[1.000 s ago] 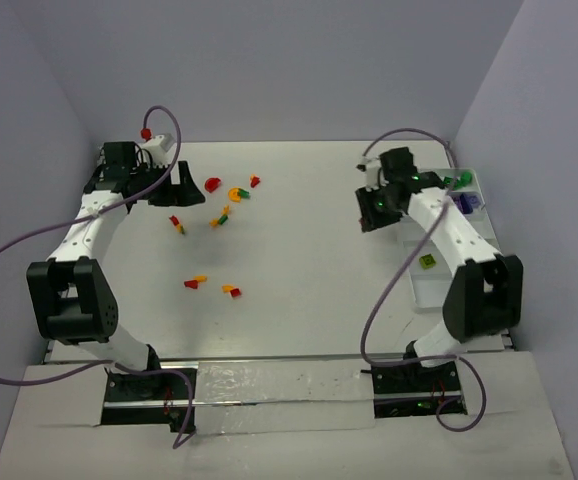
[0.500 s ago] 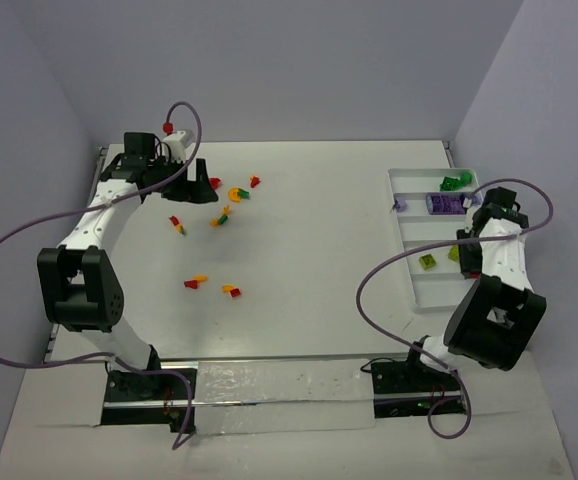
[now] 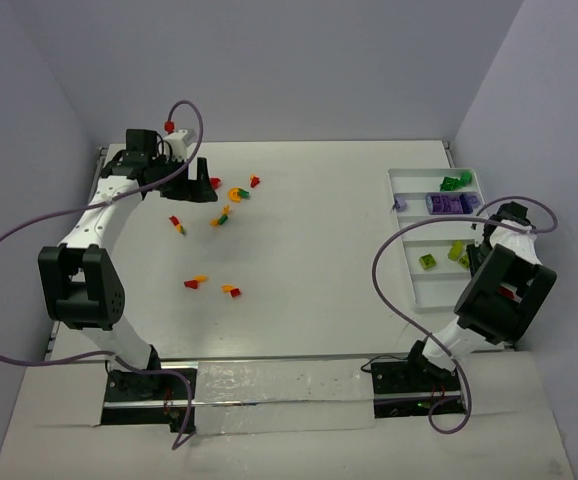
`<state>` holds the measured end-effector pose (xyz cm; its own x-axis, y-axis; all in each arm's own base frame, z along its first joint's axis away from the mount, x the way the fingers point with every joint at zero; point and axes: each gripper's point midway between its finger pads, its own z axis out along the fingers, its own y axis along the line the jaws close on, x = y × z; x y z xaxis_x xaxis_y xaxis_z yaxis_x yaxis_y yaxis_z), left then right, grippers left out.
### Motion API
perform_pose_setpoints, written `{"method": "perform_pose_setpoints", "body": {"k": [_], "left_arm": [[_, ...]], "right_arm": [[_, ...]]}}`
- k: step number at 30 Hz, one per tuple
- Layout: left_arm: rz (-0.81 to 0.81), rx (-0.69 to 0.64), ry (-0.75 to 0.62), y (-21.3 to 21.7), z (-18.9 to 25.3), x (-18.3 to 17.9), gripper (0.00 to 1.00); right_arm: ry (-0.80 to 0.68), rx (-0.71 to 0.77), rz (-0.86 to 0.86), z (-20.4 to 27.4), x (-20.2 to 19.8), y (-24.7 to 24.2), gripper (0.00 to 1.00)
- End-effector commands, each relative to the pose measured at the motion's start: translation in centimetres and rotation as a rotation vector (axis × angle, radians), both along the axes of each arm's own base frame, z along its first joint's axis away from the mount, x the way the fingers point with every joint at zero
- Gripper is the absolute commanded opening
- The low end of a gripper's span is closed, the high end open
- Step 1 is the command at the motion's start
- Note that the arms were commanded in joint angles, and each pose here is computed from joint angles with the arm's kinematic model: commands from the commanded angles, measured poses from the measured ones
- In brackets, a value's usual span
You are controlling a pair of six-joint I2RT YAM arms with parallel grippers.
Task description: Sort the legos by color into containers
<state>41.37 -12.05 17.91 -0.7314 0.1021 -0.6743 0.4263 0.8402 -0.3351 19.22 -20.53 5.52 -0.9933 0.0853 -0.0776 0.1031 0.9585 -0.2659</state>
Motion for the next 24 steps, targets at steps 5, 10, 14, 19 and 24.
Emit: {"method": "perform_pose_setpoints", "body": {"k": [5,10,14,19,24], "left_arm": [[0.081,0.108,-0.030,2.9,-0.1,0.6,0.99],[0.097,0.201,-0.050,5.4,-1.4,3.7,0.99],[0.060,0.239,-0.058,6.0,-2.3,6.9,0.96],[0.021,0.271,-0.086,5.9,-3.9,11.2,0.87],[-0.038,0.296,-0.120,4.1,-5.6,14.4,0.84]], "right_arm": [[-0.014,-0.036,0.002,-0.5,1.4,-1.6,0.51],[-0.010,-0.026,0.001,-0.1,1.6,-1.6,0.70],[-0.034,-0.016,0.008,1.0,2.0,-1.0,0.80],[-0.109,0.026,0.041,3.2,3.3,1.5,0.90],[-0.174,0.094,0.074,5.5,5.0,4.4,0.91]]}}
